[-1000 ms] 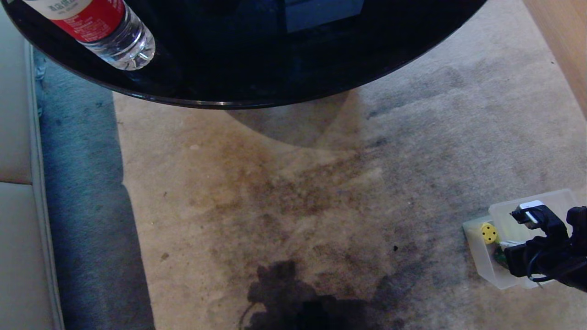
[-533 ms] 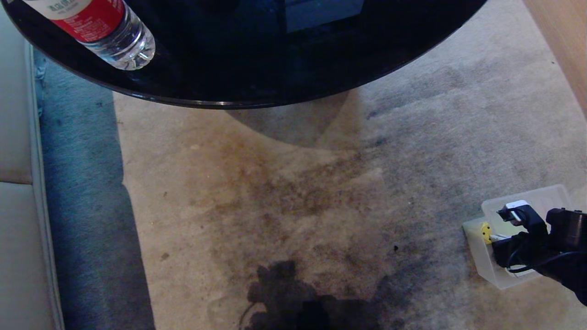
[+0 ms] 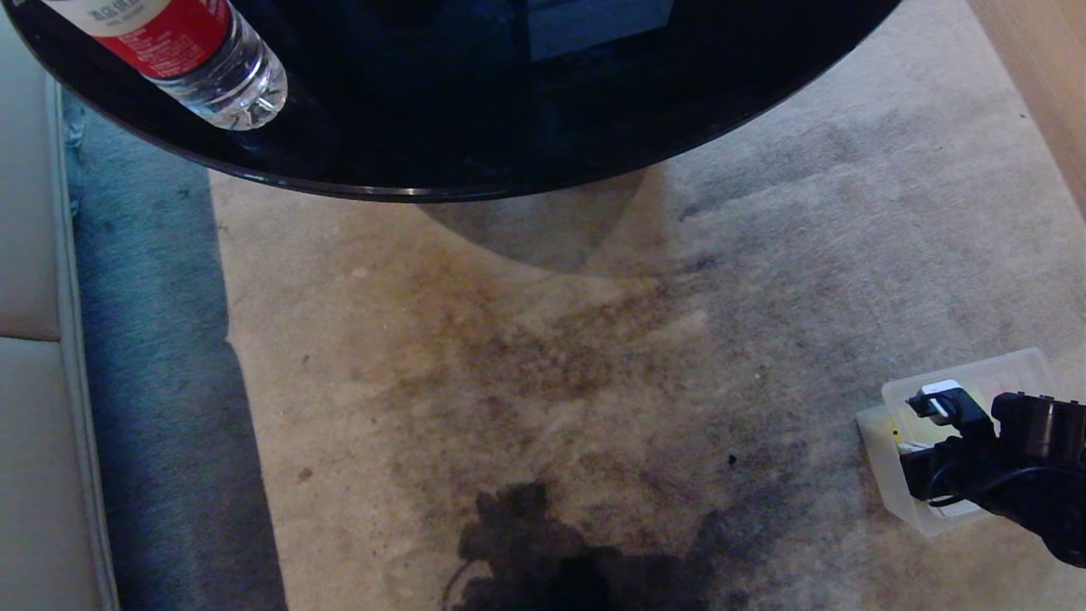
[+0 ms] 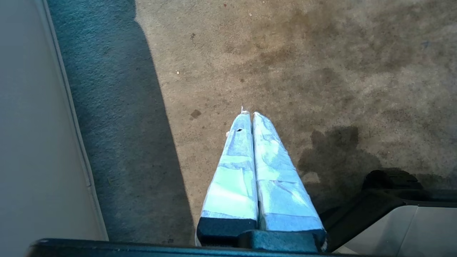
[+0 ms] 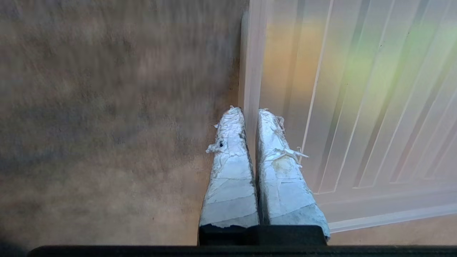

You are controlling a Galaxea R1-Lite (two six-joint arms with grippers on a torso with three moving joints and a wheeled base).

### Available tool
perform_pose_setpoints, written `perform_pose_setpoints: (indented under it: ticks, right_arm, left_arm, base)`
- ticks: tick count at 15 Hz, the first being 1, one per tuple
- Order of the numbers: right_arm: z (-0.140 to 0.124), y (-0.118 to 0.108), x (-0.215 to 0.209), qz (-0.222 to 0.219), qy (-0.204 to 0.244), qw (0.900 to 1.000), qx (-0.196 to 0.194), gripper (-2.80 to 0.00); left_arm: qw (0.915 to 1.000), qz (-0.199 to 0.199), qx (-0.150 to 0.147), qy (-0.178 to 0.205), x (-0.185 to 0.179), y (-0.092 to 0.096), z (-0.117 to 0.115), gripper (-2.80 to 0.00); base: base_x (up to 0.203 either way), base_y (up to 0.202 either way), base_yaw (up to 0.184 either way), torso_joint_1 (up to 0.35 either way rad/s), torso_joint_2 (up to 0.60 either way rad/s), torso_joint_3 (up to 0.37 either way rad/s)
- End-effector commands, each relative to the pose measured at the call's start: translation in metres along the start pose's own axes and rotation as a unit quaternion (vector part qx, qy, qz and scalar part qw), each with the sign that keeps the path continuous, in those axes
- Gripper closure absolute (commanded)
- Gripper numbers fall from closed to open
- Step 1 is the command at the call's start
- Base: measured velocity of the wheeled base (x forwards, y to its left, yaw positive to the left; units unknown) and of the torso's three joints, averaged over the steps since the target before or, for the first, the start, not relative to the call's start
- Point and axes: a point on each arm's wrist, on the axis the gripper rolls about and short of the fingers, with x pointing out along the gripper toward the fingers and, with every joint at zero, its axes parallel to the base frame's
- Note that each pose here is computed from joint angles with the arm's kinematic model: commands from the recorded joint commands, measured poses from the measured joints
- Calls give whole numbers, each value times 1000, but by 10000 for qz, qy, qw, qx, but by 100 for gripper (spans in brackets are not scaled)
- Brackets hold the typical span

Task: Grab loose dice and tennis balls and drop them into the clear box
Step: Close the lid

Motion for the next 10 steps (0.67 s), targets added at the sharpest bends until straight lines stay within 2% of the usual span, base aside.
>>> perform_pose_setpoints:
  ticks: [1, 10]
  right_arm:
    - [-5, 1, -1, 46, 98, 9999, 14, 0]
    - [-23, -1, -5, 168, 367, 9990, 175, 0]
  left_arm:
    - [10000, 2, 1, -2, 0, 0, 0, 0]
    - [10000, 2, 1, -1, 0, 0, 0, 0]
  base:
    - [0, 0, 0, 0, 0, 0]
    - [0, 0, 0, 0, 0, 0]
